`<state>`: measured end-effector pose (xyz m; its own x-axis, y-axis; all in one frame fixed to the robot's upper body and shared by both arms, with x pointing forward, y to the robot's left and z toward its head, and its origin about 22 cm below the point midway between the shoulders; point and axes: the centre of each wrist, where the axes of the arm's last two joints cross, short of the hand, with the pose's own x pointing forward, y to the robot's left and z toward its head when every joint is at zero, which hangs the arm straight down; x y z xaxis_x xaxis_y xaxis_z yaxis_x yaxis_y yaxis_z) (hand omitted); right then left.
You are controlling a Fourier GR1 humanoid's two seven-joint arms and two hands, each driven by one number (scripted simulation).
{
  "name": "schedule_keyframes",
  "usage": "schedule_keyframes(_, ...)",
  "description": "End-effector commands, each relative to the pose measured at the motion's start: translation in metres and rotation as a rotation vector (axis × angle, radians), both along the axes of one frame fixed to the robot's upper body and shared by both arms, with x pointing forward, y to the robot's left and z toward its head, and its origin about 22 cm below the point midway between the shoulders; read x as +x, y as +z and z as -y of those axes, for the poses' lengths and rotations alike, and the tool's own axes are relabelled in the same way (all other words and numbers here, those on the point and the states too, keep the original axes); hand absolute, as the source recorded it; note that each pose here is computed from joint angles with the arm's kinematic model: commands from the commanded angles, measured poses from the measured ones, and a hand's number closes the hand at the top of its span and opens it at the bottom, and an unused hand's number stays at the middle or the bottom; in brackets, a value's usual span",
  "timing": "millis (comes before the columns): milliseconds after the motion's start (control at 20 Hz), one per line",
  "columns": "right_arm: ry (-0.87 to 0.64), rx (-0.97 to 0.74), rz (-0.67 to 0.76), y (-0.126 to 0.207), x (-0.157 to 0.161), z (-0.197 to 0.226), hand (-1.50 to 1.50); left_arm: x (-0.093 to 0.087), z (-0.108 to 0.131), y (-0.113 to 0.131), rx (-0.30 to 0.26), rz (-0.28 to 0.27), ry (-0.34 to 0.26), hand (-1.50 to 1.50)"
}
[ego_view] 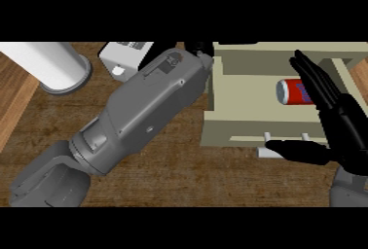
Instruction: Pick up the can, place it into the drawer and close the drawer
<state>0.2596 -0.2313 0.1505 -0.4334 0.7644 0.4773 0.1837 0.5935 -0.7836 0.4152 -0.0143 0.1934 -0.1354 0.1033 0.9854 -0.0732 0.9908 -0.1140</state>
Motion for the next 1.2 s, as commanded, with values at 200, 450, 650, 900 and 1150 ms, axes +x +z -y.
schedule_keyframes(200, 0.006, -0.228, -0.030, -0.042, 0.066, -0.015, -1.50, -0.004, -0.006, 0.001, 0.008, 0.011, 0.006, -1.50)
schedule_keyframes(450, -0.068, -0.345, -0.034, -0.055, 0.087, -0.025, -1.50, 0.005, -0.048, 0.012, 0.028, -0.003, 0.043, -1.50)
schedule_keyframes(650, -0.097, -0.368, -0.064, -0.080, 0.113, -0.046, -1.50, -0.001, -0.054, 0.010, 0.022, 0.002, 0.051, -1.50)
schedule_keyframes(900, -0.140, -0.417, -0.065, -0.110, 0.124, -0.045, -1.50, 0.002, -0.094, 0.002, 0.047, 0.009, 0.068, -1.50)
schedule_keyframes(1150, -0.198, -0.434, -0.040, -0.121, 0.142, -0.047, -1.50, -0.001, -0.103, 0.025, 0.039, 0.006, 0.064, -1.50)
